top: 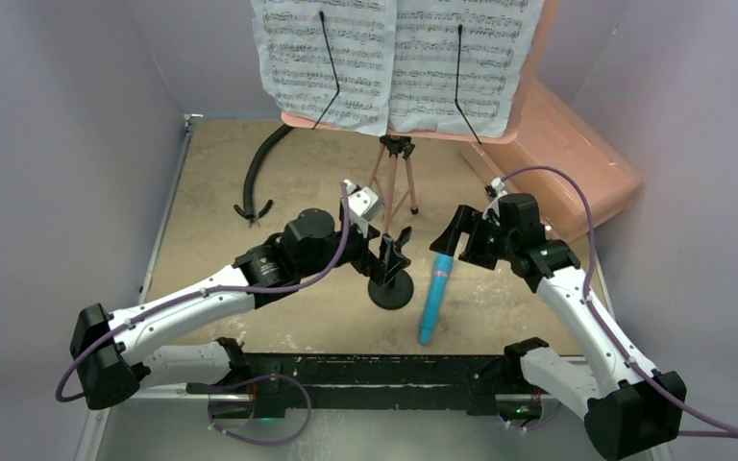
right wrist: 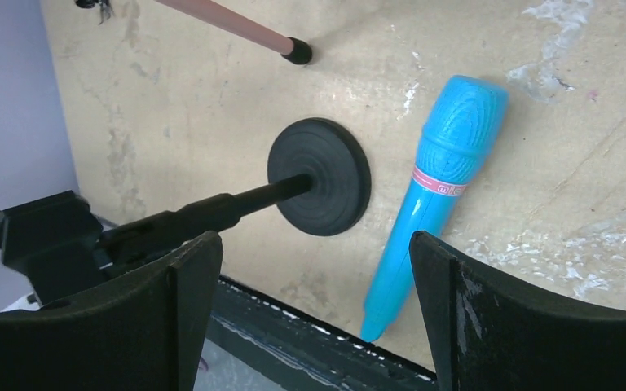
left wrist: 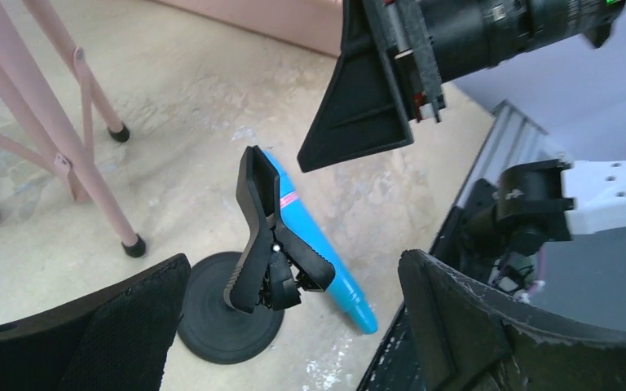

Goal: Set up the instrument practice props

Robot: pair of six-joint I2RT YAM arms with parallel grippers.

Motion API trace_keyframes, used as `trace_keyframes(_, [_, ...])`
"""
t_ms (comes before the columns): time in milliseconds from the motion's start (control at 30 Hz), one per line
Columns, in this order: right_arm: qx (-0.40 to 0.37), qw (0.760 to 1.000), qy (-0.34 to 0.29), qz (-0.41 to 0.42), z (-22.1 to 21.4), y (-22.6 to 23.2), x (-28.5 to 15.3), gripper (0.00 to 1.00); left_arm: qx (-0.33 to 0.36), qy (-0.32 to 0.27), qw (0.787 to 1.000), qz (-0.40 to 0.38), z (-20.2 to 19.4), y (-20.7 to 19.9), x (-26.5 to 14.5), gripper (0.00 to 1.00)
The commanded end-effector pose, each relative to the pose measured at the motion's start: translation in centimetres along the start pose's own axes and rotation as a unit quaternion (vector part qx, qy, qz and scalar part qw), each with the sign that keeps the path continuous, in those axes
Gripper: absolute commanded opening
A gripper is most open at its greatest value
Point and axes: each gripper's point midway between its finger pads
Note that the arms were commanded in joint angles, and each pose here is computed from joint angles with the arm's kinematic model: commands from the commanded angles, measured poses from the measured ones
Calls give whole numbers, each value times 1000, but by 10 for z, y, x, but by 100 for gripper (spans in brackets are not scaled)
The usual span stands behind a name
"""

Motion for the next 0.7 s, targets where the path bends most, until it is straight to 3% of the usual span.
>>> trace_keyframes(0, [-14,999,-26,-36,10,-15,7,87,53,5,994,97,13,25,4,99])
trace_keyframes(100, [-6,998,-4,-69,4,-32,17,87,73,25,989,127,11,29,7,98])
trace_keyframes(300, [-2,994,28,-104,-7,-54,33,85,113,49,986,111,7,18,18,91])
trace_keyframes(667, [-2,981,58,-187,-22,-100,46,77,168,78,979,79,9,5,39,64])
Point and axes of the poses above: each gripper's point midway between its finger pads, its own x axis out along the fingers, its own y axis along the line the jaws close on, z = x × y, and after that the axes turned 10 degrees about x, right-handed
